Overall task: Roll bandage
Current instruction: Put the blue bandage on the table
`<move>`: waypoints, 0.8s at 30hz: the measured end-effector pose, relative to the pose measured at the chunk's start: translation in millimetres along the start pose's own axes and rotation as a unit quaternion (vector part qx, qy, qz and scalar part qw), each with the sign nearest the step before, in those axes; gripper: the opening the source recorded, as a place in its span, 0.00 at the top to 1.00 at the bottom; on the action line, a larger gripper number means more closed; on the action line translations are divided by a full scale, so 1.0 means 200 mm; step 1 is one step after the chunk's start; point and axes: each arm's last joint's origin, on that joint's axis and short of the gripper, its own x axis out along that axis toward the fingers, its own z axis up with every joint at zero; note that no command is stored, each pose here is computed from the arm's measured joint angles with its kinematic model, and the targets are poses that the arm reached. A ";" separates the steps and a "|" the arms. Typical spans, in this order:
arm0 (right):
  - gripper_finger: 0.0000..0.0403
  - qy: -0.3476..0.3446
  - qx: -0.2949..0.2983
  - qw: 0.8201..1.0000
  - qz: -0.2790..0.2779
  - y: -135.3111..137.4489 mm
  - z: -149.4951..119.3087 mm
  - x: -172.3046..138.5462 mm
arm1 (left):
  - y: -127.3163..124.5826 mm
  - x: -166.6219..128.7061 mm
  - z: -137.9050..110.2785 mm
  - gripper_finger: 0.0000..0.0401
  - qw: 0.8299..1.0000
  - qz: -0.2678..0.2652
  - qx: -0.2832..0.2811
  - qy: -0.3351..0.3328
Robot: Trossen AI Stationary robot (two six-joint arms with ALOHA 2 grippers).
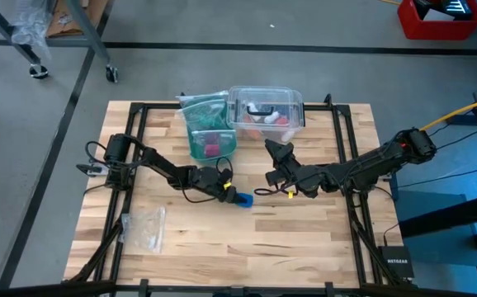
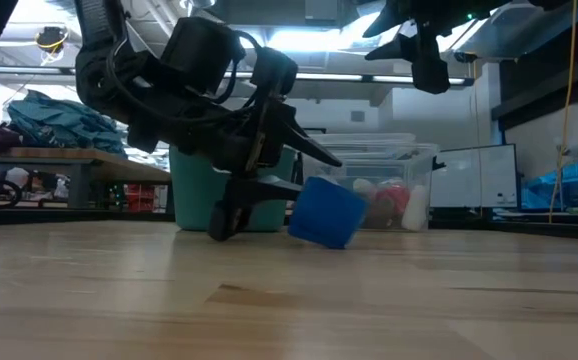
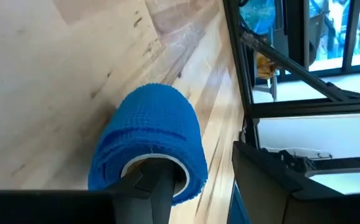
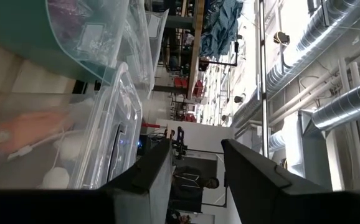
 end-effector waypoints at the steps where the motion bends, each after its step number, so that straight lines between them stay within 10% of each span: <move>1: 0.63 0.000 0.000 1.000 0.000 0.00 0.00 0.00 | 0.00 0.00 0.01 0.63 1.000 0.000 -0.001 -0.002; 24: 0.63 0.001 -0.024 1.000 0.011 0.02 0.00 0.00 | 0.07 -0.04 0.11 0.63 0.997 0.008 -0.025 0.069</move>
